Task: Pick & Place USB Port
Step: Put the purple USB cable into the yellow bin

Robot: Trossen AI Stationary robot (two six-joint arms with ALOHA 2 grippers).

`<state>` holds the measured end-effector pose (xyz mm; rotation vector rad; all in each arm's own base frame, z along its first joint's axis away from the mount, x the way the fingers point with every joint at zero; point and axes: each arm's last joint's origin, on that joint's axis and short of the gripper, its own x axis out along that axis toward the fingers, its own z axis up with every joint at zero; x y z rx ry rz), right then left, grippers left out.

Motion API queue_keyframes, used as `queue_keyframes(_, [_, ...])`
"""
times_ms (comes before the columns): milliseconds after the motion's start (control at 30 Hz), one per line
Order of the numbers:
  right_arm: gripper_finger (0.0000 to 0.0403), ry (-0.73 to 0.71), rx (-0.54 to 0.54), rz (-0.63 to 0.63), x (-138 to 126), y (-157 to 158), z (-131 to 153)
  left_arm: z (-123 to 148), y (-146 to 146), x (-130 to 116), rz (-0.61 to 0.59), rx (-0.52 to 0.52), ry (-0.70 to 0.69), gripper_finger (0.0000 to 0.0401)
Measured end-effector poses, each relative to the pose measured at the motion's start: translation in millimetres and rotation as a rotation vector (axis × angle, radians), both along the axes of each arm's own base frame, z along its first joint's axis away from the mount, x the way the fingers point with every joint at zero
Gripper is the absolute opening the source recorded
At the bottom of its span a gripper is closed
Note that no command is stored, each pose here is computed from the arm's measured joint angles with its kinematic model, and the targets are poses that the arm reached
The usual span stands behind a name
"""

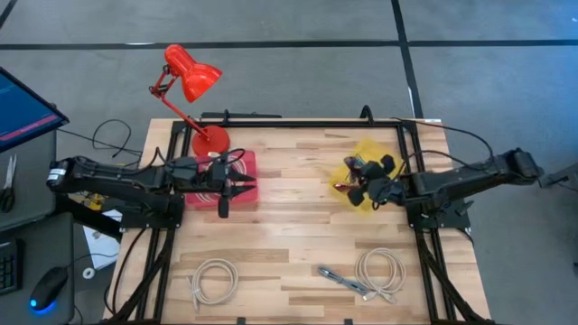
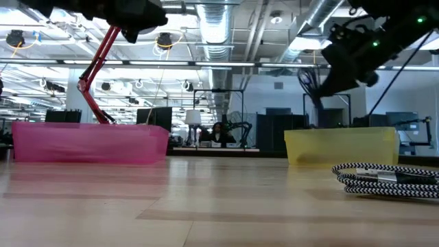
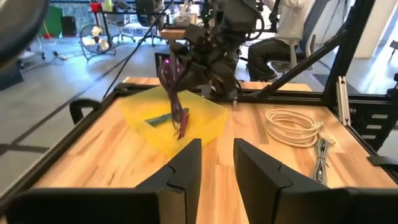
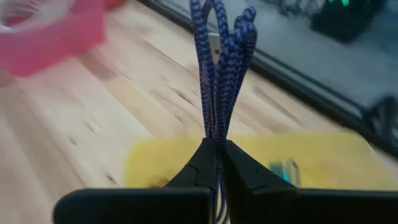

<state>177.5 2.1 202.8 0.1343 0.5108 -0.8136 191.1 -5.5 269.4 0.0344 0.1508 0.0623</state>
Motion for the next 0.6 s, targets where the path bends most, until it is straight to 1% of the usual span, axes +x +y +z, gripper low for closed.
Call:
queue_keyframes(133, [0.0000, 0.032, 0.073, -0.066, -15.6, -4.1, -2.4, -5.6, 0.2, -3.9, 0.006, -0.024, 0.004, 0.0092])
queue_keyframes(200, [0.0000, 0.049, 0.128, -0.068, -19.8, -4.9, -4.2, -7.0, 0.4, -4.3, 0.010, -0.027, 0.006, 0.0092])
queue_keyframes(367, [0.0000, 0.093, 0.245, -0.054, -22.8, -7.3, -8.9, -10.4, 0.9, -5.6, 0.028, -0.024, 0.014, 0.0092])
queue_keyframes(600, [0.0000, 0.153, 0.350, -0.060, -25.4, -15.0, -13.8, -10.4, 1.2, -5.6, 0.036, -0.023, 0.013, 0.0092])
